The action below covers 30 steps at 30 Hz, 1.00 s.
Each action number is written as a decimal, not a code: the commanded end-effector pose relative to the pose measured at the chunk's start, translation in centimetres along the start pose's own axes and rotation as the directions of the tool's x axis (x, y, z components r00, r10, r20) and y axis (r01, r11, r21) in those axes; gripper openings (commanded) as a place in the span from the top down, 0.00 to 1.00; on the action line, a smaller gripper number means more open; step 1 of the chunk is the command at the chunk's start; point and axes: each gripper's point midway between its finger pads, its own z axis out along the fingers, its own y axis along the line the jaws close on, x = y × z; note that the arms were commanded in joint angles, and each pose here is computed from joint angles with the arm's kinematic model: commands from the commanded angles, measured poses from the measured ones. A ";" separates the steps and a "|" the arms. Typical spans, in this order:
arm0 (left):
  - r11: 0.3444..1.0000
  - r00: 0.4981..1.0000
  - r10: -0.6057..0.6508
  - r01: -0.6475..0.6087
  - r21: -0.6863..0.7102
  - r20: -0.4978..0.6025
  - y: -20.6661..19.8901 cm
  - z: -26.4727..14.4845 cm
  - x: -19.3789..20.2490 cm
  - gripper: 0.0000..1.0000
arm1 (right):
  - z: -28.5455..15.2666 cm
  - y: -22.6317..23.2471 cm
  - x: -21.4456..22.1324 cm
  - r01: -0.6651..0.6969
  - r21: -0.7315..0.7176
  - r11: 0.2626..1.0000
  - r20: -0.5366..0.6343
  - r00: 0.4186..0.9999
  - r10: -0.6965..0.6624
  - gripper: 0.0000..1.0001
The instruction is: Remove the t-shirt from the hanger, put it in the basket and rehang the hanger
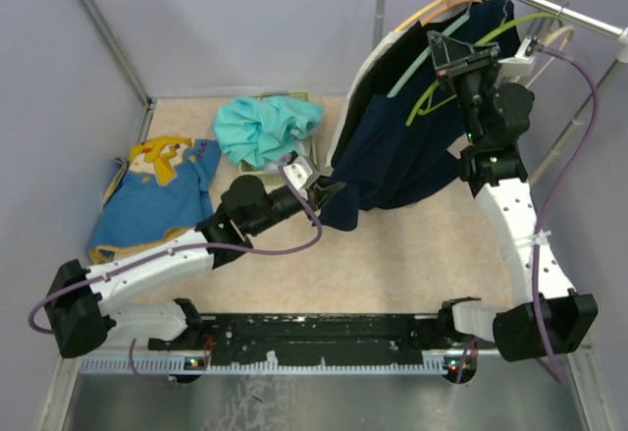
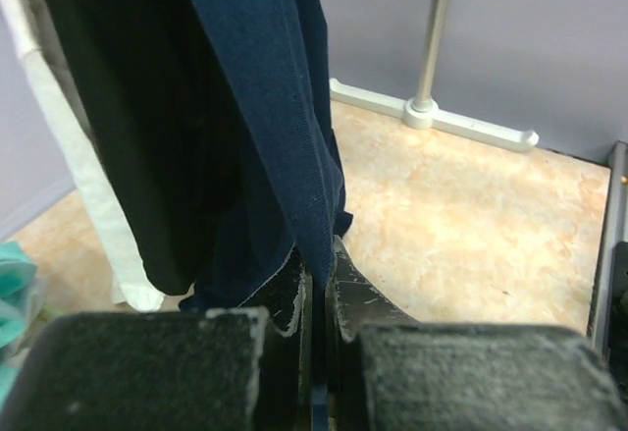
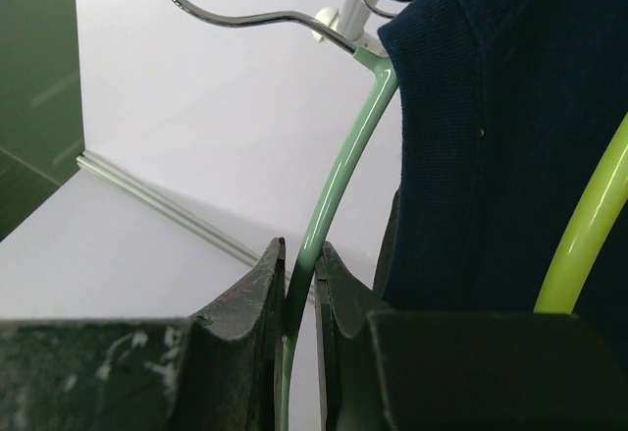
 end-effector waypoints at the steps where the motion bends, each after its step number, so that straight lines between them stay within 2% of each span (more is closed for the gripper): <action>1: 0.994 0.999 -0.026 0.022 0.110 0.037 -2.1 1.2 0.0 1.00 | -0.8 8.3 -6.3 0.055 -0.222 0.974 0.207 0.978 -0.008 1.00; 10: 0.981 0.998 -0.055 0.054 0.185 0.003 -3.6 3.1 3.2 1.00 | -1.1 9.2 -7.0 0.050 -0.243 0.969 0.225 0.974 0.006 1.00; 18: 0.989 0.998 -0.059 0.058 0.133 0.005 -2.8 4.5 4.4 1.00 | -1.3 10.3 -6.9 0.041 -0.274 0.961 0.207 0.978 0.017 1.00; 30: 0.993 0.993 -0.085 0.091 0.073 -0.081 -1.9 6.4 8.5 1.00 | -1.8 11.6 -7.4 0.035 -0.294 0.955 0.206 0.978 0.027 1.00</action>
